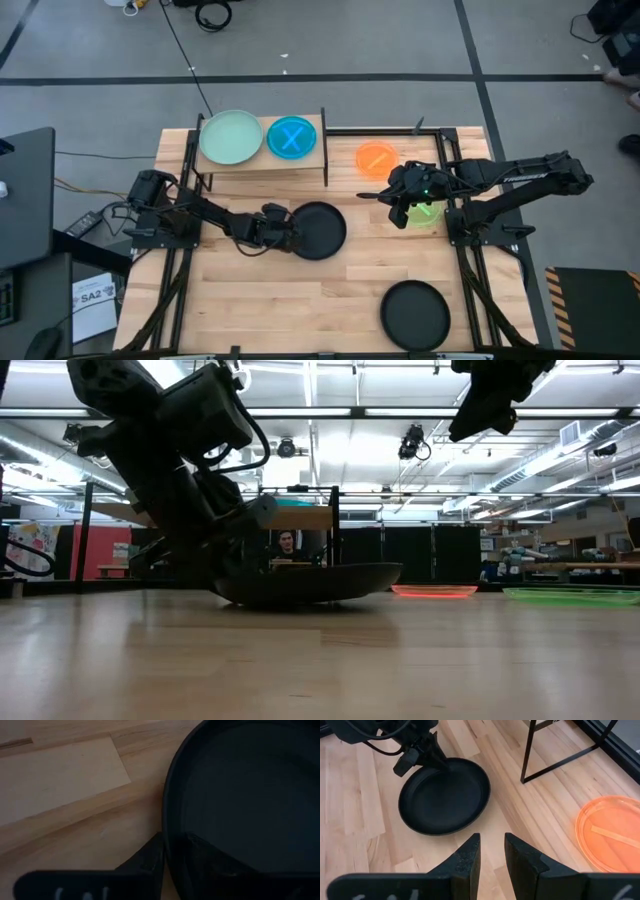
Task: Place and stack plates onto a shelf
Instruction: Stack the top black plate on top of the light blue plate on the shelf
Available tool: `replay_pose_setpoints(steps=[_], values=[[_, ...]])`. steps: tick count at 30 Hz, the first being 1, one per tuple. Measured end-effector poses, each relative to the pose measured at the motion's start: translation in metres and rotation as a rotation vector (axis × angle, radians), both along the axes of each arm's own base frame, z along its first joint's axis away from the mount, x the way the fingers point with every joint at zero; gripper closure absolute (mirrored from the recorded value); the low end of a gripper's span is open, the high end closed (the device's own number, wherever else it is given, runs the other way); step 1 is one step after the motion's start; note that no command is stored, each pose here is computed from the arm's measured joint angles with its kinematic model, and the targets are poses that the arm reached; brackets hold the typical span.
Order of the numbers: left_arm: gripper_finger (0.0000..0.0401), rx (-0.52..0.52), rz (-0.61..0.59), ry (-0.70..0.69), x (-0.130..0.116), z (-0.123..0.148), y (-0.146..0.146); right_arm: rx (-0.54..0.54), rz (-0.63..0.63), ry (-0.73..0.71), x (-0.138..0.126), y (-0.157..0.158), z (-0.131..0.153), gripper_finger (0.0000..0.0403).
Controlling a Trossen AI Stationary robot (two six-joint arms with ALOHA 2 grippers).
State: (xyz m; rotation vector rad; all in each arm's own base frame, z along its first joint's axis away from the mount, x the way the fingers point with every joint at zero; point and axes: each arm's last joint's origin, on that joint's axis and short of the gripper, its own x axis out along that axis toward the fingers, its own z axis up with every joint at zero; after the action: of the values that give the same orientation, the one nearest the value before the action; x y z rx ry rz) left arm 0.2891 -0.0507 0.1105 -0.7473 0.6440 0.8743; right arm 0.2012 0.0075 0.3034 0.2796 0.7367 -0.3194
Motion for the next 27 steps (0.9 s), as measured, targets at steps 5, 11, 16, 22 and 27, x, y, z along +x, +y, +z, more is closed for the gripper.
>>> replay_pose_setpoints(steps=[5,11,16,22,27], values=[[0.0344,0.002,0.001,-0.001,0.000,0.000,0.000,0.002,0.002,0.000,0.000,0.000,0.000,0.0308],[0.0356,0.009,0.004,-0.005,0.000,0.001,0.000,0.003,0.003,0.001,0.000,0.000,0.000,0.0309],[0.0357,0.011,0.001,-0.004,0.000,0.001,-0.001,0.003,0.003,0.001,0.000,0.000,0.000,0.0309],[0.0358,0.002,-0.031,-0.008,-0.003,0.007,-0.007,0.003,0.003,0.001,0.000,0.000,0.000,0.0308],[0.0360,0.005,-0.083,-0.038,-0.006,0.021,-0.013,0.003,0.003,0.001,0.000,0.000,0.000,0.0309]])
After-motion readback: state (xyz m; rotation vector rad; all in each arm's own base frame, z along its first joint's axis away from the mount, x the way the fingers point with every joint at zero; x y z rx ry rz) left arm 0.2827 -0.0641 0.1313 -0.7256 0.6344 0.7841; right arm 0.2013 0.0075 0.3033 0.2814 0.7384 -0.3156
